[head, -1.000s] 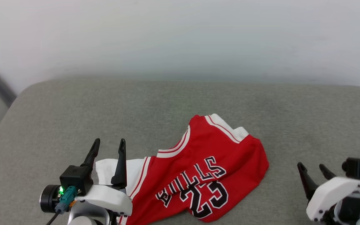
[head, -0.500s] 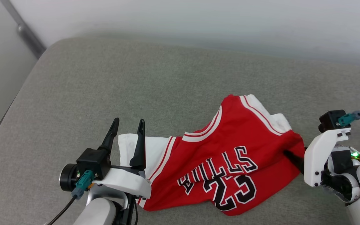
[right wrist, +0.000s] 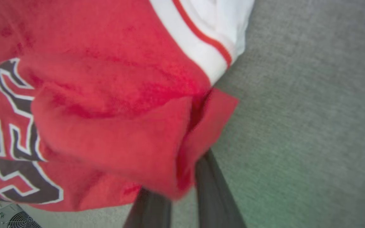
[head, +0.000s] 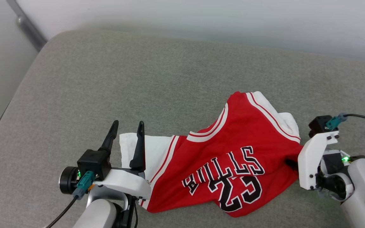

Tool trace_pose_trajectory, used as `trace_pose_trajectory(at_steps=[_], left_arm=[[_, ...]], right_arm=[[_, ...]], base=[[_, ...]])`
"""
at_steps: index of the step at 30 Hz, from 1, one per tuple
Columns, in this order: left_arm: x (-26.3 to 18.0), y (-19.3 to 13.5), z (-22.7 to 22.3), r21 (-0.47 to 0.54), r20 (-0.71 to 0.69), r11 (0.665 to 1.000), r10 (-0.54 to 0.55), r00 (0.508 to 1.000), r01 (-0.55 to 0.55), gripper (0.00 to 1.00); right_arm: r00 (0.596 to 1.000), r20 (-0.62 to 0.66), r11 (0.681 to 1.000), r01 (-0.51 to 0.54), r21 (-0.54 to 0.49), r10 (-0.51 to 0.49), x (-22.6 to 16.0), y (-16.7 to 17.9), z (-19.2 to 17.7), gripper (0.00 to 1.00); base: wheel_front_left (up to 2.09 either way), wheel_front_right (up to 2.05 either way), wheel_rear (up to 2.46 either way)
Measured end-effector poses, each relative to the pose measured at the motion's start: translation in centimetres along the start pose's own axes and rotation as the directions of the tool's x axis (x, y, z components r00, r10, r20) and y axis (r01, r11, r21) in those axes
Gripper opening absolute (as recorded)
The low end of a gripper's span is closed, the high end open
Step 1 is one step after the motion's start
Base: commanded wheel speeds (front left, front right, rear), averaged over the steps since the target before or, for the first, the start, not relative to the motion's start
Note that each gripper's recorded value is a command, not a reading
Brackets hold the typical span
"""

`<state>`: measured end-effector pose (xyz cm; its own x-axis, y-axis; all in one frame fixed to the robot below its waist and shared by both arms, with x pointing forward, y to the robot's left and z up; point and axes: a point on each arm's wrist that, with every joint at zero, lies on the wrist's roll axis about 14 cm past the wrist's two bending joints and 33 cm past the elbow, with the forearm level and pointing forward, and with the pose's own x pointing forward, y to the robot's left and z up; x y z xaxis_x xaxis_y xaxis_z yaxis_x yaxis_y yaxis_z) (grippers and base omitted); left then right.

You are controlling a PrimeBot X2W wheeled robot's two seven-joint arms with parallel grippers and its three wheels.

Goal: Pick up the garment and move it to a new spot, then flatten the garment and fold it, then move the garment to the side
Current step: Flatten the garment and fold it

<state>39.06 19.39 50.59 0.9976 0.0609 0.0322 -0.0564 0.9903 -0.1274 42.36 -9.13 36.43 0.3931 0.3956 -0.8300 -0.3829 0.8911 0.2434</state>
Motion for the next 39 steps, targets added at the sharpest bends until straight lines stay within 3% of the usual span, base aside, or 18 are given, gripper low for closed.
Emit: trace_pose_trajectory(at_steps=[6, 9, 13, 17, 23, 26, 27, 28, 31, 35, 39], left_arm=[[0.0, -1.0, 0.0, 0.003, 0.0, 0.999, -0.036, 0.999, 0.036, 1.0], [0.0, -1.6, 0.2, 0.005, 0.009, 0.998, -0.058, 0.998, 0.058, 1.0], [-0.2, -2.5, 0.2, 0.014, 0.003, 0.996, -0.093, 0.996, 0.093, 1.0], [-0.2, -3.8, 0.6, 0.009, 0.007, 0.991, -0.13, 0.991, 0.13, 1.0], [-0.5, -5.2, 1.1, 0.012, 0.01, 0.985, -0.174, 0.985, 0.174, 1.0], [-0.7, -5.4, 1.3, 0.015, 0.009, 0.983, -0.185, 0.983, 0.185, 1.0], [-0.7, -5.5, 1.3, 0.016, 0.008, 0.982, -0.187, 0.982, 0.187, 1.0], [-0.7, -5.5, 1.3, 0.016, 0.007, 0.983, -0.186, 0.983, 0.185, 1.0], [-0.8, -5.4, 1.4, 0.014, 0.005, 0.983, -0.181, 0.983, 0.181, 1.0], [-1.3, -4.9, 1.1, 0.01, -0.003, 0.986, -0.167, 0.986, 0.167, 1.0], [-1.5, -4.6, 1.2, 0.006, -0.001, 0.988, -0.154, 0.988, 0.154, 1.0]], right_arm=[[0.982, 0.181, 0.998, 0.056, -0.028, -0.05, -2.6, -1.3, 2.8, 0.0], [0.947, 0.309, 0.994, 0.102, -0.037, -0.086, -5.5, -2.3, 5.3, 0.0], [0.897, 0.414, 0.984, 0.177, -0.02, -0.153, -9.2, -4.1, 5.5, 0.0], [0.89, 0.407, 0.977, 0.207, 0.043, -0.206, -10.9, -4.8, 1.1, 0.0], [0.962, 0.22, 0.977, 0.12, 0.177, -0.159, -9.2, -1.1, -9.5, 0.0], [0.98, 0.158, 0.968, 0.083, 0.237, -0.123, -8.3, 1.0, -13.0, 0.0], [0.981, 0.155, 0.968, 0.082, 0.237, -0.121, -8.1, 1.4, -13.4, 0.35], [0.978, 0.173, 0.966, 0.074, 0.248, -0.119, -8.1, 1.7, -13.3, 1.0], [0.94, 0.302, 0.964, 0.079, 0.255, -0.157, -8.8, 1.5, -11.1, 1.0], [0.83, 0.509, 0.959, 0.101, 0.264, -0.227, -11.2, 0.5, -7.5, 1.0], [0.727, 0.63, 0.955, 0.124, 0.27, -0.273, -13.4, -0.2, -5.2, 1.0]], base=[[0.0, 0.0, 0.0], [0.0, 0.0, 0.0], [0.0, 0.0, 0.0], [0.0, 0.0, 0.0], [0.0, 0.0, 0.0], [0.0, 0.0, 0.0], [0.0, 0.0, 0.0], [0.0, 0.0, 0.0], [0.0, 0.0, 0.0], [0.0, 0.0, 0.0], [0.0, 0.0, 0.0]])
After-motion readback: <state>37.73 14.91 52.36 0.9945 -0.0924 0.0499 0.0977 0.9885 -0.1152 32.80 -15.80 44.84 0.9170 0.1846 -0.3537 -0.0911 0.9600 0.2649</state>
